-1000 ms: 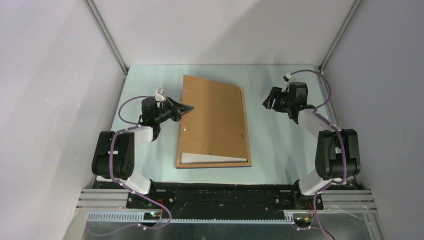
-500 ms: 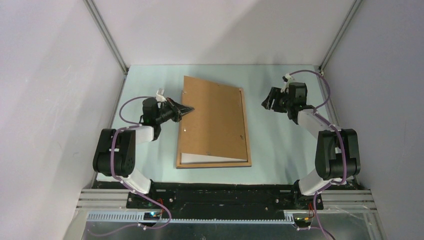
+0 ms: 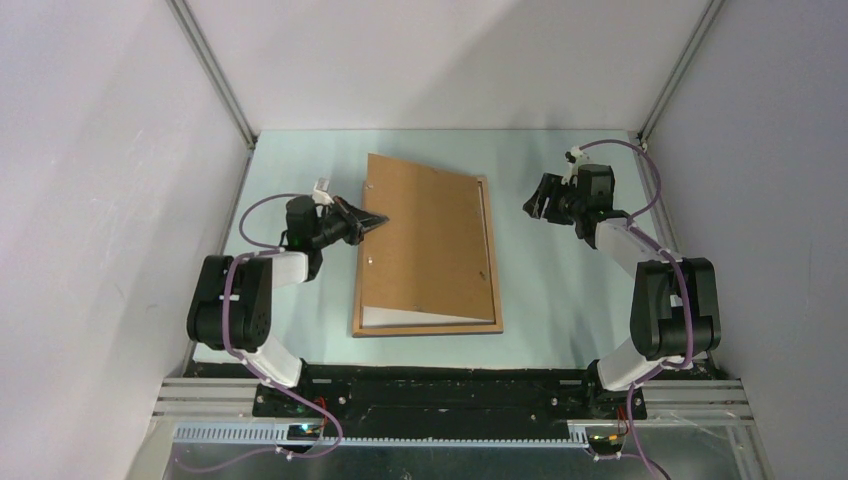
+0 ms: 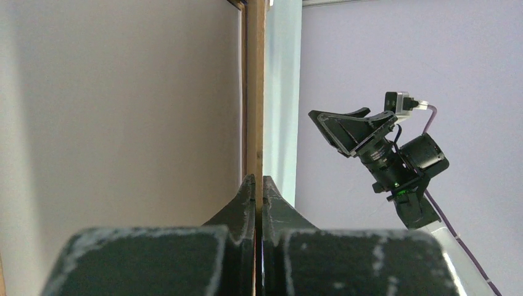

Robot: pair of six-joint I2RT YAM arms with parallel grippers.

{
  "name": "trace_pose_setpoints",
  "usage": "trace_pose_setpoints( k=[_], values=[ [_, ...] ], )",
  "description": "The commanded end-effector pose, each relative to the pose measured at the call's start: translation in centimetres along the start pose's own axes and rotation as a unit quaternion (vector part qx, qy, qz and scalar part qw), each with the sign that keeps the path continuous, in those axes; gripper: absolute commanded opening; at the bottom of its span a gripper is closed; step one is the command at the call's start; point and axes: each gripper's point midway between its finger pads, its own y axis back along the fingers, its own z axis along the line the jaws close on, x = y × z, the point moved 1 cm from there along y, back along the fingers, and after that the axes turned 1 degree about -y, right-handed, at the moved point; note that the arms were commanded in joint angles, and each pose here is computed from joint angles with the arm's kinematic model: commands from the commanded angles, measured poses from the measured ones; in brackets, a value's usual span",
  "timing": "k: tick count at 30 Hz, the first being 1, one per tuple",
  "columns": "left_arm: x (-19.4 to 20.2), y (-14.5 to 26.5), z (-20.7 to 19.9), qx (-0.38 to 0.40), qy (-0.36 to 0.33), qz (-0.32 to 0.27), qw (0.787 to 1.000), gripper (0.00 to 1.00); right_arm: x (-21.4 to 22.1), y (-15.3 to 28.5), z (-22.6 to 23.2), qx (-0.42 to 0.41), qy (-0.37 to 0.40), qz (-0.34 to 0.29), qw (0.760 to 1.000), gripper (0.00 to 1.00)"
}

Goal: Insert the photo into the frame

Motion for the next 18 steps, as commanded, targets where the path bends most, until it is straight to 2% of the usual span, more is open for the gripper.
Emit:
trace_pose_setpoints(
  k=[1,18],
  values=[
    [-0.14,-0.17,-2.05,0.042,-0.029,0.006,0.999,0.0,-1.2,0.15,0.66,-0.014,0.007,-0.022,1.0,0.64],
    [0.21,-0.26,-2.34,0.046,-0.032,0.015,0.998,0.0,-1.16,0.16,0.4,-0.009,0.006,-0.021,1.0,0.65]
  ],
)
